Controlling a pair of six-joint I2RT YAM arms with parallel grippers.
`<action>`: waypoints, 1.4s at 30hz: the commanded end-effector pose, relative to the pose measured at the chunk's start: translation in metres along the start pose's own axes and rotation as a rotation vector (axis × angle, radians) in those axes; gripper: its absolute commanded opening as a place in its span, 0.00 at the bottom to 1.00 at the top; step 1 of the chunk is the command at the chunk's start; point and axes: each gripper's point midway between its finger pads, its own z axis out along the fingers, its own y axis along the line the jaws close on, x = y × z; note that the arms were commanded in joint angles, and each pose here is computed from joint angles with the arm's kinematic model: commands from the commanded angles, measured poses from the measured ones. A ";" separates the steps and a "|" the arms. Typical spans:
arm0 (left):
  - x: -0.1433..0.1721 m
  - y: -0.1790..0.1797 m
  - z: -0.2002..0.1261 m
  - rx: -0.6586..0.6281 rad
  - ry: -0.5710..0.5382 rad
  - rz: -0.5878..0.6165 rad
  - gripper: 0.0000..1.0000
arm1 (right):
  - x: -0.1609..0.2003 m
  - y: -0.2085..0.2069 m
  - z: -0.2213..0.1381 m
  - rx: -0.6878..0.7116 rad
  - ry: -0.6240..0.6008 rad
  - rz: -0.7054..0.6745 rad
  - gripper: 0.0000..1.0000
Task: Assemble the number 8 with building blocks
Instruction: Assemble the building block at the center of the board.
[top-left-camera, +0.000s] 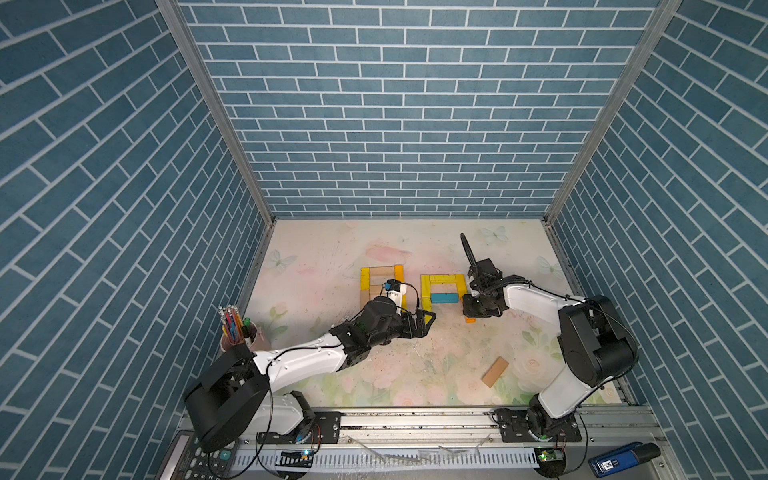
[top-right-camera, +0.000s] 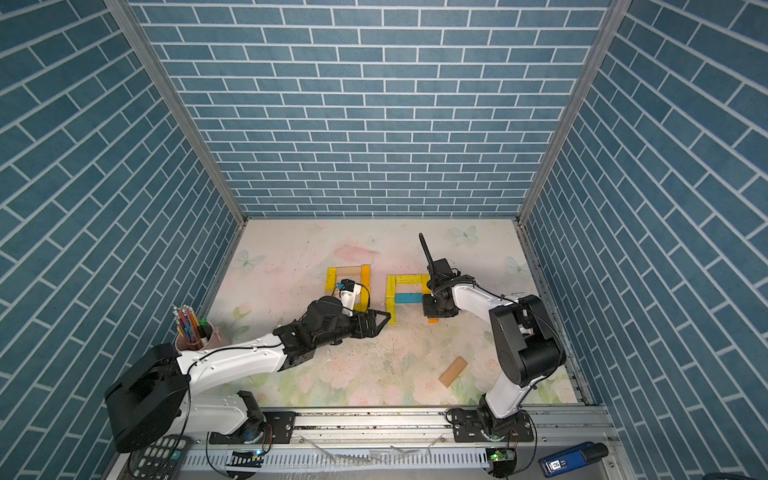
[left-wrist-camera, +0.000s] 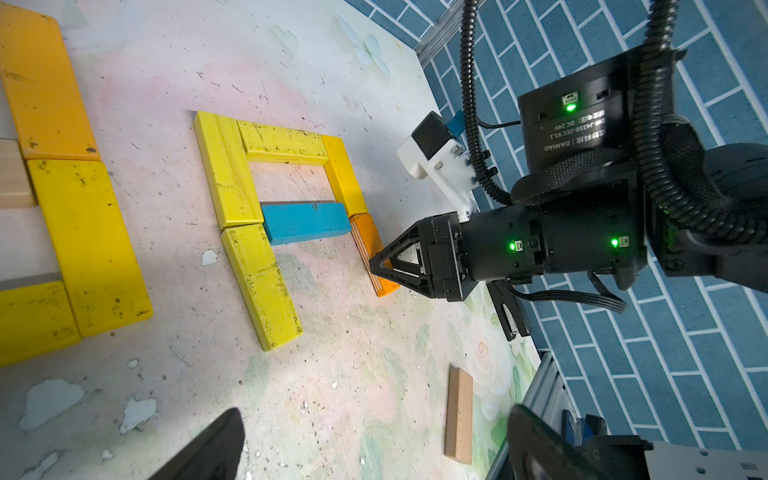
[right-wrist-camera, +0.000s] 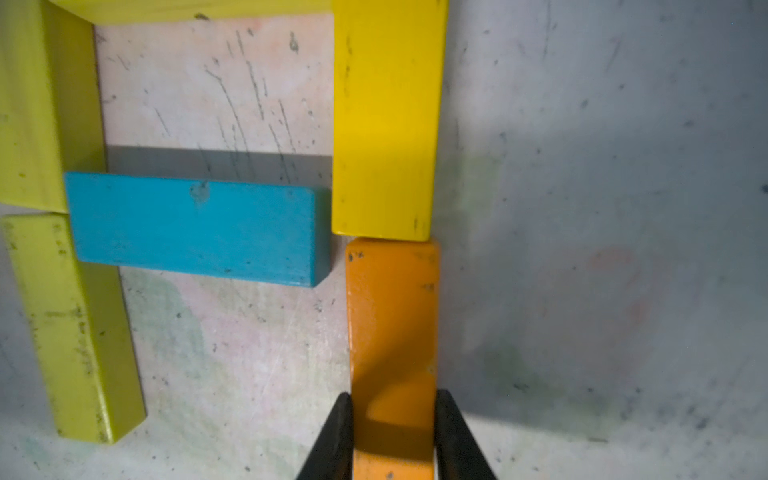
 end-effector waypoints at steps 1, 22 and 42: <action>0.002 0.007 0.000 -0.016 0.004 -0.002 1.00 | 0.006 -0.001 0.007 0.017 0.036 0.001 0.28; 0.003 0.008 0.000 -0.017 0.003 -0.003 1.00 | 0.011 0.009 0.013 -0.040 0.027 0.096 0.33; -0.010 0.029 0.023 -0.198 0.038 -0.013 1.00 | 0.010 0.018 -0.022 -0.131 -0.098 0.214 0.51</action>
